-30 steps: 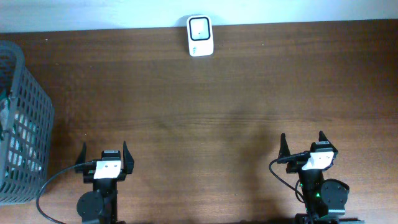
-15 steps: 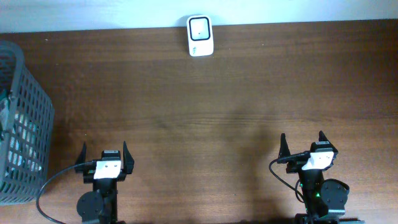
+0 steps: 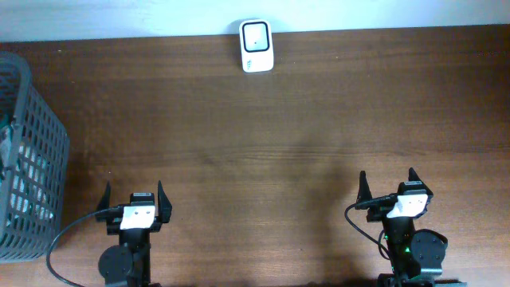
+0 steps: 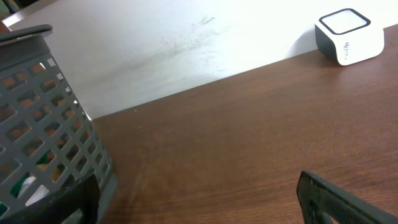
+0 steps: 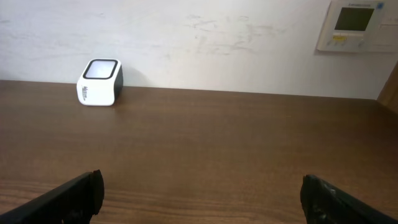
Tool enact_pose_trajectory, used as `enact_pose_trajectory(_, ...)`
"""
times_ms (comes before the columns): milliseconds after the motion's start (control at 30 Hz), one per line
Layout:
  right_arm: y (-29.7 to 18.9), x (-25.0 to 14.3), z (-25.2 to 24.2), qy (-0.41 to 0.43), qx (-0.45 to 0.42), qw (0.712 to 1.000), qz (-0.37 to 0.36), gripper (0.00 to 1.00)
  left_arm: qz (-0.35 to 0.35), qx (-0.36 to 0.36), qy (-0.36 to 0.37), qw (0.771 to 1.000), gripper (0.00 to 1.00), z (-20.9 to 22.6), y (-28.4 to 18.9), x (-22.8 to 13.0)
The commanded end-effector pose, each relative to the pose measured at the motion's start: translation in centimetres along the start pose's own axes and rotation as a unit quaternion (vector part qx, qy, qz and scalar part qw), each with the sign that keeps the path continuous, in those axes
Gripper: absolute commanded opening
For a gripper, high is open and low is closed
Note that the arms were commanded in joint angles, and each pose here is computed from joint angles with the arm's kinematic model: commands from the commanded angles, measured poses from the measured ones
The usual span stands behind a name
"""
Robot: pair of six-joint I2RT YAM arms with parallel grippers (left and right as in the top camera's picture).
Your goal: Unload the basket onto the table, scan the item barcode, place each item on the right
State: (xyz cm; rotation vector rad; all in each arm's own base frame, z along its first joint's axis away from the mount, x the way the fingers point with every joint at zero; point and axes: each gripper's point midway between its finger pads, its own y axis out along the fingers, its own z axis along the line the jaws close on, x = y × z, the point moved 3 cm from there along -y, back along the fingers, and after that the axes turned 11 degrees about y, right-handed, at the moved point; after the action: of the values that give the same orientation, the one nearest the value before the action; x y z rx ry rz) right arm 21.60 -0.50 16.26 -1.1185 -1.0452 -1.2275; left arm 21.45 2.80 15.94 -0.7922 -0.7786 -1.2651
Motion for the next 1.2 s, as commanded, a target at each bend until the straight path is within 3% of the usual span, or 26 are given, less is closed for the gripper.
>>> enact_pose_trajectory(0,0.1,-0.4,0.0,-0.002,0.004,1.000,0.006,0.99,0.001,0.002,0.006,1.000,0.99,0.0,0.0,-0.1)
enact_pose_trajectory(633,0.1,-0.4,0.0,-0.002,0.004,1.000,0.006,0.98,-0.015,0.008,0.006,1.000,0.99,0.3,0.0,0.6)
enact_pose_trajectory(967,0.1,-0.4,0.0,-0.002,0.004,1.000,0.006,0.98,-0.043,-0.004,0.007,0.999,0.99,1.6,-0.3,4.1)
enact_pose_trajectory(1167,0.1,-0.4,0.0,-0.002,0.004,1.000,0.006,0.98,-0.068,-0.035,0.002,0.997,0.99,3.4,0.0,9.2)
